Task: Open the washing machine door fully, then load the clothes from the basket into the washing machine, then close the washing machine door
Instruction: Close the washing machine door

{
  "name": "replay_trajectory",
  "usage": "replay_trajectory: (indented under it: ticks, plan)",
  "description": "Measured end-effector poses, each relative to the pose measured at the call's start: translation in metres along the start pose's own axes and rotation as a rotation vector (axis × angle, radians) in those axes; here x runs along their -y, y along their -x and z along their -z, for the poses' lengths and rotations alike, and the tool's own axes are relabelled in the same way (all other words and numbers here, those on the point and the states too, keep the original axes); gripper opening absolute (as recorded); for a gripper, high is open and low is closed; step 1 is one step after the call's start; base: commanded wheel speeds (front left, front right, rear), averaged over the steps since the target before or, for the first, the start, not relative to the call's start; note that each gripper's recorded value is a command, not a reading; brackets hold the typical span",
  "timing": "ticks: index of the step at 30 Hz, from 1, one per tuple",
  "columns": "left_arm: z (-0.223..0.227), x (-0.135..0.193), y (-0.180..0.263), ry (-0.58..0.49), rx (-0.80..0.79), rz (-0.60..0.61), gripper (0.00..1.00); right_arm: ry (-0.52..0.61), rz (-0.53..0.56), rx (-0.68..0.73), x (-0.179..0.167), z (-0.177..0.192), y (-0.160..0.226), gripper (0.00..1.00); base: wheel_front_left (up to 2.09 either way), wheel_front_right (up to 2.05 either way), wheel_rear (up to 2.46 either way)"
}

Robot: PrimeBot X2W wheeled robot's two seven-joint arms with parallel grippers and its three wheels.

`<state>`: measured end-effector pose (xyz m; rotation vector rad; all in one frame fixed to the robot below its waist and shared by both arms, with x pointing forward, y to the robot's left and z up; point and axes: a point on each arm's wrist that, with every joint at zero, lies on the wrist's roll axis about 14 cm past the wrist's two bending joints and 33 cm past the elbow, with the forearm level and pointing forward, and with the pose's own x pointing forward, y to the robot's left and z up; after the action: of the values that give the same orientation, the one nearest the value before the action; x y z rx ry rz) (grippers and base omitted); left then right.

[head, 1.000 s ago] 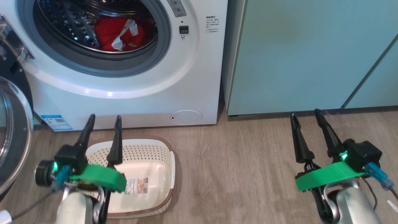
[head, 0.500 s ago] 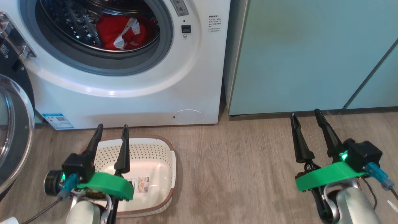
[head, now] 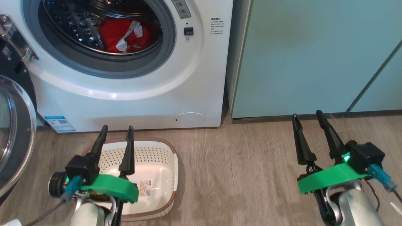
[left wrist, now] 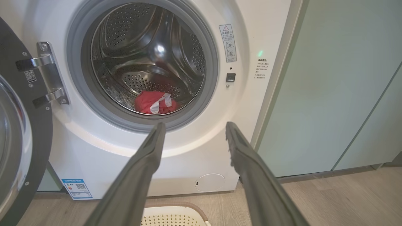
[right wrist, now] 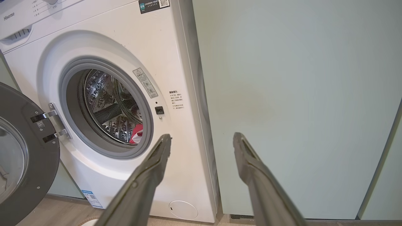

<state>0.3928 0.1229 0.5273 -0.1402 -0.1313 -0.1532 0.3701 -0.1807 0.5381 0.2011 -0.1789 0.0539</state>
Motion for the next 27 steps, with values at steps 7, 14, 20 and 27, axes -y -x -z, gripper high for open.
replay_trajectory:
  ticks: [7, 14, 20, 27]
  plan:
    - [0.0, 0.0008, 0.0005, -0.001, 0.0, -0.002, 1.0, 0.001, -0.006, -0.002, -0.0019, 0.0005, -0.0003, 1.0, 0.0, 0.0, 0.0]
    - [0.0016, 0.0, 0.0002, 0.0, -0.004, -0.004, 1.0, 0.0, -0.009, -0.008, -0.0031, 0.0027, -0.0005, 1.0, 0.0, 0.0, 0.0]
    - [0.0037, -0.0015, -0.0006, -0.001, -0.01, -0.007, 1.0, 0.0, -0.007, -0.015, -0.0021, 0.0051, -0.0008, 1.0, 0.0, 0.0, 0.0]
    - [0.0066, -0.0036, -0.0009, -0.001, -0.018, -0.013, 1.0, -0.002, -0.005, -0.023, -0.0017, 0.0082, -0.0019, 1.0, -0.94, 0.91, 0.02]
